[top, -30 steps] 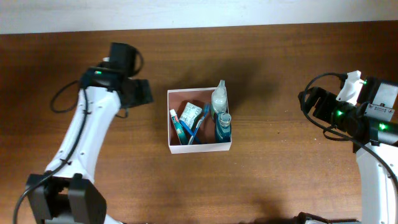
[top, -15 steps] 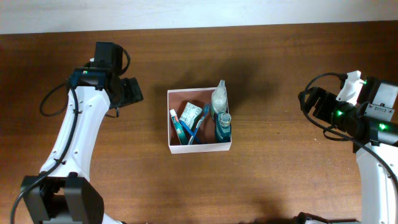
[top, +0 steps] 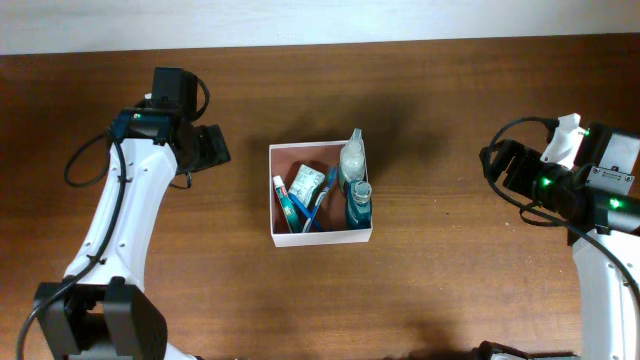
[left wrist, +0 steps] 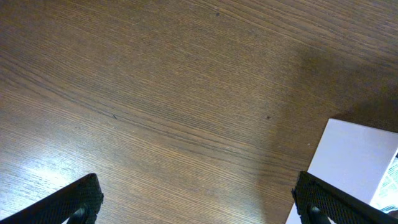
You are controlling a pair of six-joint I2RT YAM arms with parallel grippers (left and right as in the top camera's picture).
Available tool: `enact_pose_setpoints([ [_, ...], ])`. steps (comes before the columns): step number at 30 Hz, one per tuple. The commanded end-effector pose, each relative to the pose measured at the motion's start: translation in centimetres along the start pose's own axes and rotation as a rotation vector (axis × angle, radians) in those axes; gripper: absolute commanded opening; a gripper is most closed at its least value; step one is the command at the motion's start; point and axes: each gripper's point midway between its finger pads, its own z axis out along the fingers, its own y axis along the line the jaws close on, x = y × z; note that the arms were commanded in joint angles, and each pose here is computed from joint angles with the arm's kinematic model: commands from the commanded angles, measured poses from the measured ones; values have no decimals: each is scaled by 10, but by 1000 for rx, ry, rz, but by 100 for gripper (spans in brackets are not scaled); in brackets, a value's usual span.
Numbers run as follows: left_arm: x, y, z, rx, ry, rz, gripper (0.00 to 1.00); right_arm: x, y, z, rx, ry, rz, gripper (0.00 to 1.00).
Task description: Pack container
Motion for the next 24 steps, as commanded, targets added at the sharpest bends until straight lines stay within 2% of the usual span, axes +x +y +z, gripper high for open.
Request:
enact_pose_setpoints([
  [1, -7, 2, -11, 5, -34, -5, 99, -7, 0, -3, 6, -19, -7, 98],
  [6, -7, 2, -11, 5, -34, -5, 99, -8, 3, -9, 2, -38, -16, 98],
  [11, -7, 2, -11, 4, -34, -5, 99, -12, 37, -46, -54, -146, -102, 98],
  [19, -7, 2, -11, 5, -34, -5, 99, 18, 123, -135, -281, -344, -338, 98],
  [24, -7, 2, -11, 5, -34, -5, 99, 47, 152, -196, -431, -469, -449, 98],
])
